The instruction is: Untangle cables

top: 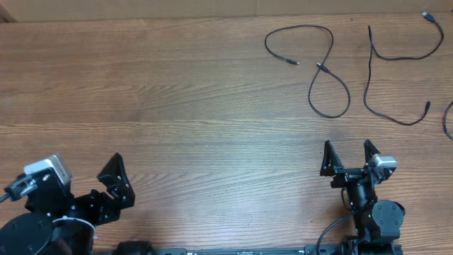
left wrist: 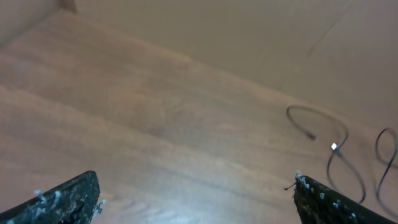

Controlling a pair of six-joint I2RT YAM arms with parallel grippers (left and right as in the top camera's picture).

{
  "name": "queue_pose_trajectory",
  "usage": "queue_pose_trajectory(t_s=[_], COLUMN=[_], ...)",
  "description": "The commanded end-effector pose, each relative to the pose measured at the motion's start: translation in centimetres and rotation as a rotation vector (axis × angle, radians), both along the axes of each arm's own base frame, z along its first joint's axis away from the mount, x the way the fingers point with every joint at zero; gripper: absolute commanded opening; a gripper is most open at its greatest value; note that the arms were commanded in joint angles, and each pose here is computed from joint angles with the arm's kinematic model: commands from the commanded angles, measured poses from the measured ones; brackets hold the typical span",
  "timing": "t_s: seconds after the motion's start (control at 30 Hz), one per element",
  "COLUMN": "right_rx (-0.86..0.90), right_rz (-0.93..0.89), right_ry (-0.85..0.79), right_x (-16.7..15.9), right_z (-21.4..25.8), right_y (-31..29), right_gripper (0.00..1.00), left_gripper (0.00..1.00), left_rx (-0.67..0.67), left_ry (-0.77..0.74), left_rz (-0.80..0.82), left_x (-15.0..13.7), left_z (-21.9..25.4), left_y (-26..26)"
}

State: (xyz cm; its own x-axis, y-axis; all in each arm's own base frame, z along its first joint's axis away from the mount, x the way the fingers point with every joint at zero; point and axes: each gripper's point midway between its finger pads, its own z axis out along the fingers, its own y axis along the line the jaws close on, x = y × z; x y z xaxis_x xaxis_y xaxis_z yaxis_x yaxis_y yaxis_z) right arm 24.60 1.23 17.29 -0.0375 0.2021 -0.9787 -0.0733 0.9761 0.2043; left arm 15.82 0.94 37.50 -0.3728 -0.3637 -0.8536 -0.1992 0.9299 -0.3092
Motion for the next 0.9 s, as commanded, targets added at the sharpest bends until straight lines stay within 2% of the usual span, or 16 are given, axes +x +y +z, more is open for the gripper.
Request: queue_pose_trajectory(t_s=[0.0, 0.57, 0.7, 0.87], right_rx=[-0.005, -0.005, -0.005, -0.005], right_rz=[-0.007, -0.007, -0.007, -0.007], right_ry=[-0.005, -0.005, -0.005, -0.005], right_x=[0.0, 0.0, 0.0, 0.0], right_z=[-0.2, -0.2, -0.2, -0.2], right_y=[-0.1, -0.1, -0.1, -0.1], right_gripper=[1.00, 1.00, 1.00, 1.00], left_gripper=[0.99, 1.00, 1.00, 1.00], left_rx=[-0.016, -0.015, -0.015, -0.016], left_ry=[-0.038, 0.278, 0.247, 0.132], left_rz=[0.004, 0.007, 0.009, 0.019], left_x=[0.0, -4.2, -5.3, -7.7], left_z=[0.8, -5.9, -5.7, -4.9], left_y=[0.0, 0.0, 0.0, 0.1])
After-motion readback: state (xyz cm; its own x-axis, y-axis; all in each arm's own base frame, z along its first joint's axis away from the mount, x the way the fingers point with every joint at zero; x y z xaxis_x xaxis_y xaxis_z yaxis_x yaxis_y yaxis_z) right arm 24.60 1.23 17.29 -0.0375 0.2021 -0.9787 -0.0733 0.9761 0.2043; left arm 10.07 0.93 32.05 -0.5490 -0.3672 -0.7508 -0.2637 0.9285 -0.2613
